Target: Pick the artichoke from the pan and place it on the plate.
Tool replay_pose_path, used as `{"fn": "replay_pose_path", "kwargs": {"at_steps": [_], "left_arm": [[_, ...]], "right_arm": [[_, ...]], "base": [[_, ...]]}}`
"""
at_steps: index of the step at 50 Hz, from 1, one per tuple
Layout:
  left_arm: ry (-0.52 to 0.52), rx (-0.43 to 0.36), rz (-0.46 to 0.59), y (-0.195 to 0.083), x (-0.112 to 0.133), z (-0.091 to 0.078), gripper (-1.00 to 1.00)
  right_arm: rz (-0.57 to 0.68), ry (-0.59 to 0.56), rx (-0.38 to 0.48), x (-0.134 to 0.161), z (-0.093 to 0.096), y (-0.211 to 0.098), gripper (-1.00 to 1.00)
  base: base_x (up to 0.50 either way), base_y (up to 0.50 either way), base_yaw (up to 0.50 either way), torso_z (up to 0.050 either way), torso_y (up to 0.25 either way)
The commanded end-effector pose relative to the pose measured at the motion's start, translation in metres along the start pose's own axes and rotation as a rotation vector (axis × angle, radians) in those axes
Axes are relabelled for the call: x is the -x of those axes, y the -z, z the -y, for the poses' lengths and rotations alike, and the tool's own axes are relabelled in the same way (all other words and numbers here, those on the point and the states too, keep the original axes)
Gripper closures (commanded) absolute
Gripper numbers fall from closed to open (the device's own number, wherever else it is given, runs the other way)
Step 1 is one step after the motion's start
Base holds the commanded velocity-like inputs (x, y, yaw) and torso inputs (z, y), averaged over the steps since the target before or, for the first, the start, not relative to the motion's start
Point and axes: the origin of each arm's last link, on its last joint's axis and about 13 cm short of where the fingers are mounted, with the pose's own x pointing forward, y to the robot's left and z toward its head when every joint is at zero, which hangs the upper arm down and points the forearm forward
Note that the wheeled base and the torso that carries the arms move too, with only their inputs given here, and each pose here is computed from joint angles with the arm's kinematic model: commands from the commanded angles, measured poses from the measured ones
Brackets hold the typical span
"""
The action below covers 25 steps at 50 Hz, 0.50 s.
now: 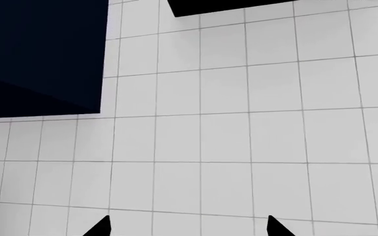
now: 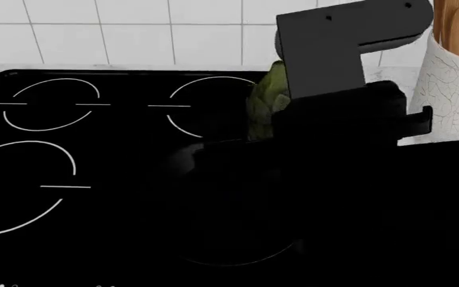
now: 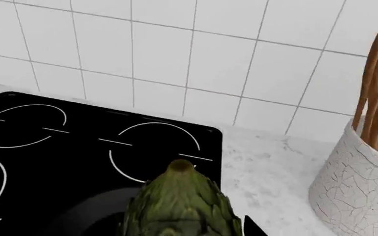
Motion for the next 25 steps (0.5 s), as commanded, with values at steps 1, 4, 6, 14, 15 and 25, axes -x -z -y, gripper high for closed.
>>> {"fn": "replay_pose_path", "kwargs": {"at_steps": [1,4,6,14,15,25], "left_arm": [[0.01,0.006,0.002,0.0,-0.001,0.003,-1.0],[0.014,0.008,0.0,0.001,-0.001,0.003,-1.0],[0.016,0.01,0.0,0.001,0.0,0.003,-1.0],[0.019,0.015,-0.002,0.002,0.0,0.003,-1.0],[0.02,0.015,-0.002,0.002,-0.001,0.004,-1.0],[0.029,0.018,-0.009,0.005,-0.001,0.006,-1.0]], "right_arm": [[0.069,0.166,-0.045,0.038,0.033,0.003,1.0],[0.07,0.204,-0.064,0.046,0.038,0.006,1.0],[0.061,0.227,-0.072,0.049,0.041,0.011,1.0],[0.058,0.319,-0.115,0.067,0.056,0.02,1.0],[0.056,0.327,-0.12,0.068,0.058,0.021,1.0],[0.023,0.403,-0.175,0.075,0.072,0.038,1.0]], "base": [[0.0,0.0,0.0,0.0,0.0],[0.0,0.0,0.0,0.0,0.0],[0.0,0.0,0.0,0.0,0.0],[0.0,0.0,0.0,0.0,0.001],[0.0,0.0,0.0,0.0,0.0],[0.0,0.0,0.0,0.0,0.001]]}}
